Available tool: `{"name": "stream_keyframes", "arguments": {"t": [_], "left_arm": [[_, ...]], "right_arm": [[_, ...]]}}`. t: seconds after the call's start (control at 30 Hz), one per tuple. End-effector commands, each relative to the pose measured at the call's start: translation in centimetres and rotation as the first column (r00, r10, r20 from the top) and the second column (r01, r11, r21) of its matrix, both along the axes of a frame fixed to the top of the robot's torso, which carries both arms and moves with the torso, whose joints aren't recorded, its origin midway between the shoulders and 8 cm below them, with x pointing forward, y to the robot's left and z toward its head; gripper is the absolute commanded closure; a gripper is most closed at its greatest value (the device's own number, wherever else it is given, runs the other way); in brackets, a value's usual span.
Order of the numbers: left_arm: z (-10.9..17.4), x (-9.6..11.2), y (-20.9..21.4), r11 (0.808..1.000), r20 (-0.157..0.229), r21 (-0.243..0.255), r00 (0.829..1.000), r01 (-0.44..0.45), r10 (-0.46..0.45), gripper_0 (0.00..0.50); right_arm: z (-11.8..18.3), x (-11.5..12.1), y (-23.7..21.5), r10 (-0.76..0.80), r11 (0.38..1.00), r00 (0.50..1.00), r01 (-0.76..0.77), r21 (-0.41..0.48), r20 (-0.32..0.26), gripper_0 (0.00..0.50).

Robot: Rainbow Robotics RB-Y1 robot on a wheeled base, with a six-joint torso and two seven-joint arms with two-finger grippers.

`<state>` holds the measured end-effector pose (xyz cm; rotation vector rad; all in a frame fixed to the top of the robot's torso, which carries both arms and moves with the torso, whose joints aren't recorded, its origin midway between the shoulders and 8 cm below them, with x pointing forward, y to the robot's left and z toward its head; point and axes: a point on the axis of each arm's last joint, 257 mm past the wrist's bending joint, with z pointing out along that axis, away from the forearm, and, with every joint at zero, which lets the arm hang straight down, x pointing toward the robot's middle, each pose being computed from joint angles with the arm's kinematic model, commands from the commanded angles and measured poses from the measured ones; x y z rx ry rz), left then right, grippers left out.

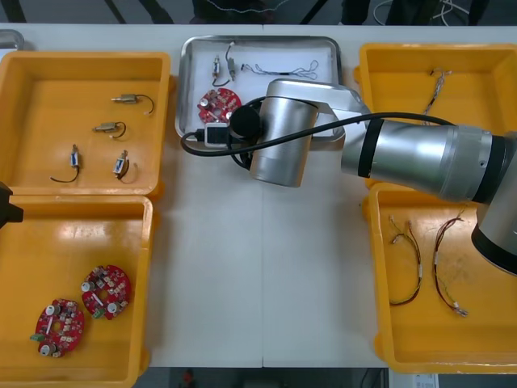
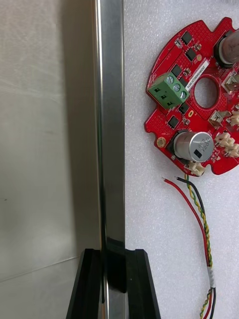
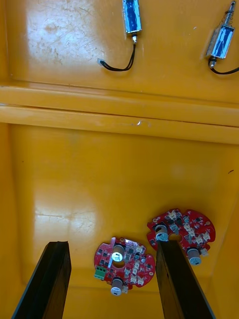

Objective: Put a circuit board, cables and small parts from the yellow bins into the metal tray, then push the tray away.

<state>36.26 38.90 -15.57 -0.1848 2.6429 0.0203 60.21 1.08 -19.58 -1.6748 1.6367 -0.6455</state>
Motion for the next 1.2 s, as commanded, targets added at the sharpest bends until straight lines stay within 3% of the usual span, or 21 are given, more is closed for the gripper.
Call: {"name": "stream_keyframes", "arguments": {"t": [0.03,0.17,0.2,0.23,0.27,0.3,0.5,0.87,1.2], "left_arm": [[-0.5,-0.6,-0.6,0.994,-0.020,0.047,0.995,0.099,-0.099,0.000],[-0.5,-0.6,-0.6,0.994,-0.020,0.047,0.995,0.099,-0.099,0.000],[-0.5,-0.6,-0.6,0.994,-0.020,0.047,0.995,0.099,-0.099,0.000],[-0.5,-0.6,-0.6,0.994,-0.020,0.047,0.995,0.099,-0.099,0.000],[-0.5,-0.6,-0.6,0.994,-0.020,0.047,0.995,0.099,-0.099,0.000],[-0.5,-0.6,-0.6,0.994,-0.020,0.047,0.995,0.099,-0.099,0.000],[-0.5,-0.6,-0.6,0.994,-0.020,0.047,0.995,0.099,-0.099,0.000],[-0.5,-0.6,-0.6,0.994,-0.020,0.047,0.995,0.099,-0.099,0.000],[-0.5,-0.6,-0.6,0.994,-0.020,0.047,0.995,0.099,-0.099,0.000]], "right_arm": [[3.0,0.6,2.6,0.070,0.998,0.996,-0.070,-0.008,0.053,0.500],[3.0,0.6,2.6,0.072,0.997,0.996,-0.072,-0.010,0.053,0.500],[3.0,0.6,2.6,0.073,0.997,0.996,-0.073,-0.012,0.053,0.345],[3.0,0.6,2.6,0.075,0.997,0.996,-0.075,-0.014,0.053,0.145],[2.9,0.6,2.6,0.076,0.997,0.996,-0.075,-0.014,0.052,0.053],[2.8,0.3,2.9,0.078,0.997,0.996,-0.078,-0.007,0.040,0.000],[3.2,-1.1,3.2,0.039,0.998,0.998,-0.037,0.052,-0.046,0.000],[4.3,-7.3,3.5,-0.013,0.992,0.978,0.039,0.120,-0.207,0.000],[6.7,-12.2,-0.6,-0.094,0.979,0.955,0.140,0.151,-0.280,0.000]]}}
